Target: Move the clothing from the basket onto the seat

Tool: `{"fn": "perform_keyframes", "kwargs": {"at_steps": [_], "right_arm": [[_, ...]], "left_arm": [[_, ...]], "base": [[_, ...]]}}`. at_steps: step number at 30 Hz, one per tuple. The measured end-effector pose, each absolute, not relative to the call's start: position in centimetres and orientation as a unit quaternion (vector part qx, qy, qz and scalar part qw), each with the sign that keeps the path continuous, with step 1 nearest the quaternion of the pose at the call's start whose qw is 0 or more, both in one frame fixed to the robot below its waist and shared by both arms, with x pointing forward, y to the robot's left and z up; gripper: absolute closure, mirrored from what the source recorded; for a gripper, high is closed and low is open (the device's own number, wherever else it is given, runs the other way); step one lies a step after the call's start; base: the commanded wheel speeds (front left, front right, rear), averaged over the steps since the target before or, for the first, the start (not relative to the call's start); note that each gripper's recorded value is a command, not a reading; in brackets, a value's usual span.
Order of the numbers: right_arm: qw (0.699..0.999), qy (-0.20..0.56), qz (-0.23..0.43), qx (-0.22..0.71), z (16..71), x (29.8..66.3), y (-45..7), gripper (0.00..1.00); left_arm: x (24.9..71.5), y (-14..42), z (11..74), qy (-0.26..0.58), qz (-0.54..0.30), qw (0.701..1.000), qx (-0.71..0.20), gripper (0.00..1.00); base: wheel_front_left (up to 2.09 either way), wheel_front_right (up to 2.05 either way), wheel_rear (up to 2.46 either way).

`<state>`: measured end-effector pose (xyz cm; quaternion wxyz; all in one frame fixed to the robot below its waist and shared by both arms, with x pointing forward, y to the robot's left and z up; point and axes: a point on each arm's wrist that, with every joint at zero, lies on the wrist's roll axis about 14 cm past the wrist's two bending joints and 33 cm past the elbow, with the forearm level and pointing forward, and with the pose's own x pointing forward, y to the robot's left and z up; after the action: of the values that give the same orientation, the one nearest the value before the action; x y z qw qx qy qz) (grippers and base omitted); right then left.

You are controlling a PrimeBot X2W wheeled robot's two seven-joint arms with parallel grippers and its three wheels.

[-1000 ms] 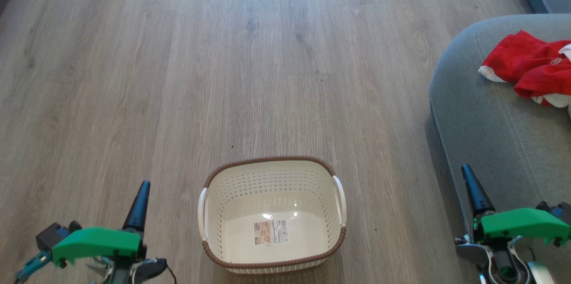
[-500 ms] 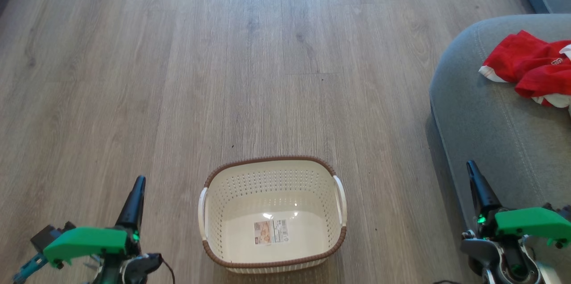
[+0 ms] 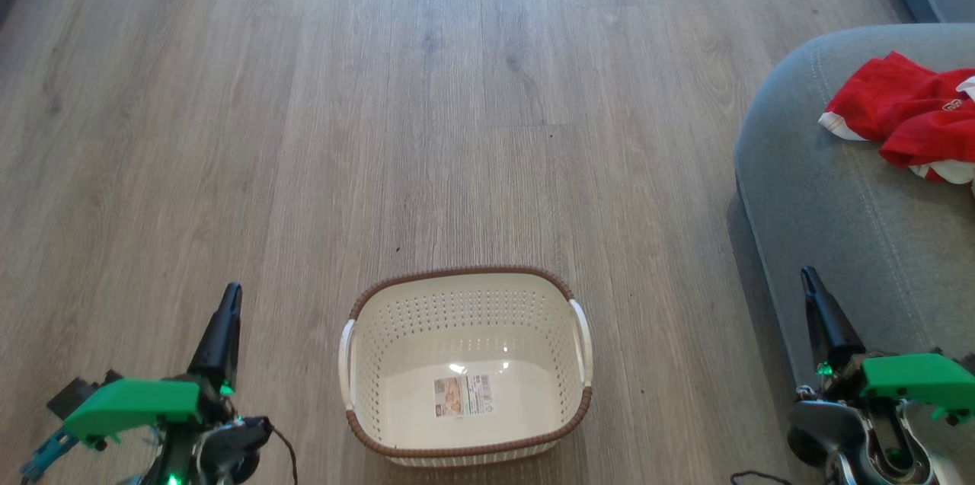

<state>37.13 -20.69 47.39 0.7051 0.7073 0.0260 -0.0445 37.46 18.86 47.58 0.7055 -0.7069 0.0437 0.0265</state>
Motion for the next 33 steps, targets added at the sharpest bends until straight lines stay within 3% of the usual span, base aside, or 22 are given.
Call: {"fn": "perform_keyframes", "kwargs": {"at_steps": [33], "right_arm": [[0.705, 0.025, -0.045, 0.707, 47.40, 37.13, -20.73, 1.00]], "left_arm": [[37.48, 18.93, 47.65, 0.042, 0.027, 0.705, -0.707, 1.00]], "base": [[0.00, 0.00, 0.00]]}}
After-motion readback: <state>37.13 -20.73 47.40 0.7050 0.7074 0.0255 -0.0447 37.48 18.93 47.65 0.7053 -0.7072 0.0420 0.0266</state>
